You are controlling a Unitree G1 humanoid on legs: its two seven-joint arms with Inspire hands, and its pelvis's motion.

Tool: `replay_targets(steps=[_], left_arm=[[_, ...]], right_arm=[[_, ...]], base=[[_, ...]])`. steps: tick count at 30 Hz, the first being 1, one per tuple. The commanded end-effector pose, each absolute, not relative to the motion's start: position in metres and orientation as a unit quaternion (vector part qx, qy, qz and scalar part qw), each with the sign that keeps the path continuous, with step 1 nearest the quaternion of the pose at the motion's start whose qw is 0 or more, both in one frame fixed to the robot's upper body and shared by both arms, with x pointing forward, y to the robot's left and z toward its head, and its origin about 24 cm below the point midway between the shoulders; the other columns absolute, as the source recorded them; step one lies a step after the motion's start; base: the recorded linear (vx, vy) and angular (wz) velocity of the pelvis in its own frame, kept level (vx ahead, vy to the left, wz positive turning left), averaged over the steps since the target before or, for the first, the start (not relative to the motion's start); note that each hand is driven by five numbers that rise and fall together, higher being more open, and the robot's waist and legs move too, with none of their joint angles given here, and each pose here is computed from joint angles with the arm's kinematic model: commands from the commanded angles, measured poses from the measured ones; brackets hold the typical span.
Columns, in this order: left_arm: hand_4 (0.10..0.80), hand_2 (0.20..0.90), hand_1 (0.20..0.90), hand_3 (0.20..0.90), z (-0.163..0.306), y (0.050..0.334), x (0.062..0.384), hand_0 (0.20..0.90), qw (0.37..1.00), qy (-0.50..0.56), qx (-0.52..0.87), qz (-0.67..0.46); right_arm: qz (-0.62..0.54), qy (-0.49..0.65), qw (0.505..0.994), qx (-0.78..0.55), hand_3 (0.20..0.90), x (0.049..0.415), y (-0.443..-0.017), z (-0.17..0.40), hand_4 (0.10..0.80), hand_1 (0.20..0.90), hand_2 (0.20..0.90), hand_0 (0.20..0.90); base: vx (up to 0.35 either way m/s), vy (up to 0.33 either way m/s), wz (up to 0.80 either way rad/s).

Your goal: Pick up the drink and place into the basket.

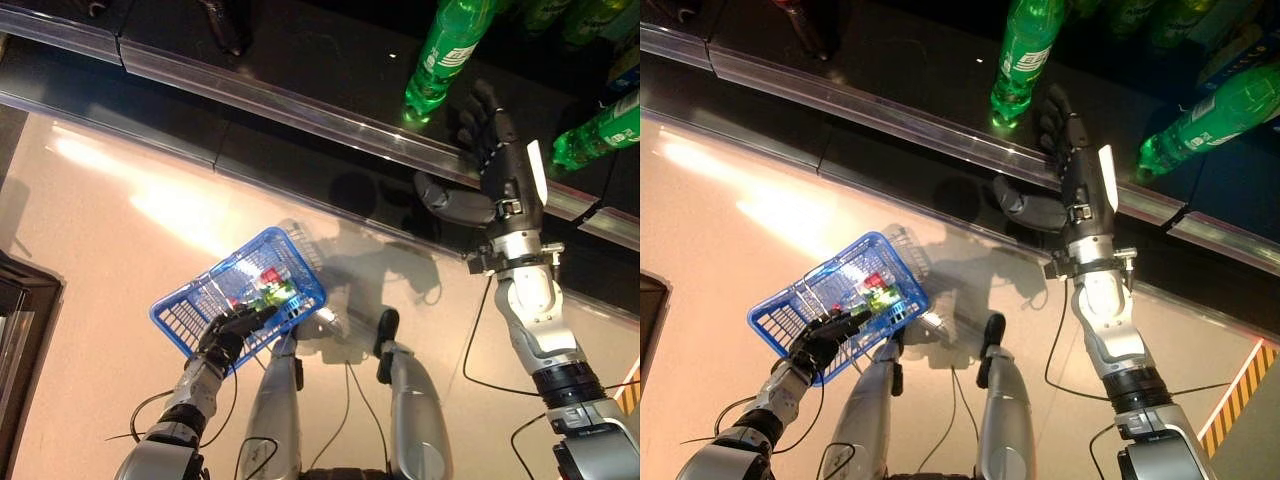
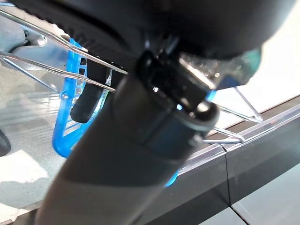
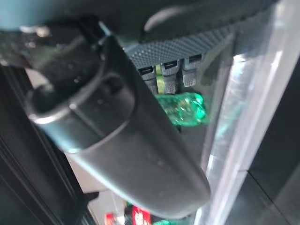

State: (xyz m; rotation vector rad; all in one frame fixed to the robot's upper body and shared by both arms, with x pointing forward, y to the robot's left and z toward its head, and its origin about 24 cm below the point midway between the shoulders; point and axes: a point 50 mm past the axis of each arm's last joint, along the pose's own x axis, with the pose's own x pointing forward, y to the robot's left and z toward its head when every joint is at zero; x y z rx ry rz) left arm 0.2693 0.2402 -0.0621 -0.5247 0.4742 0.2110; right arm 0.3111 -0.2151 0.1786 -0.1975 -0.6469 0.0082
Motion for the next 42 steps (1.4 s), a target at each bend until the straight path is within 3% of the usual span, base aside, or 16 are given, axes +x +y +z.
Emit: replay_targets(steps=[1,23,42], left_arm=[[0.100,0.300,0.300,0.200,-0.072,0.240,0.246,0.300,0.936,0.220,-0.261,0.083],[0.100,0.300,0.300,0.200,-0.068,0.234,0.252,0.300,0.939,0.227,-0.251,0.067],[0.100,0.300,0.300,0.200,-0.065,0.232,0.256,0.300,0.943,0.236,-0.231,0.046]], right_arm=[[-0.006,-0.494,0.869,-0.037,0.900,0.290,-0.214,0.248,0.800,0.900,0.900,0.900],[-0.057,-0.489,0.870,-0.022,0.900,0.308,-0.228,0.284,0.800,0.900,0.900,0.900],[-0.109,-0.391,0.914,-0.003,0.900,0.345,-0.254,0.303,0.800,0.900,0.900,0.900]], base=[[0.000,0.000,0.00],[0.000,0.000,0.00],[0.004,-0.005,0.03]])
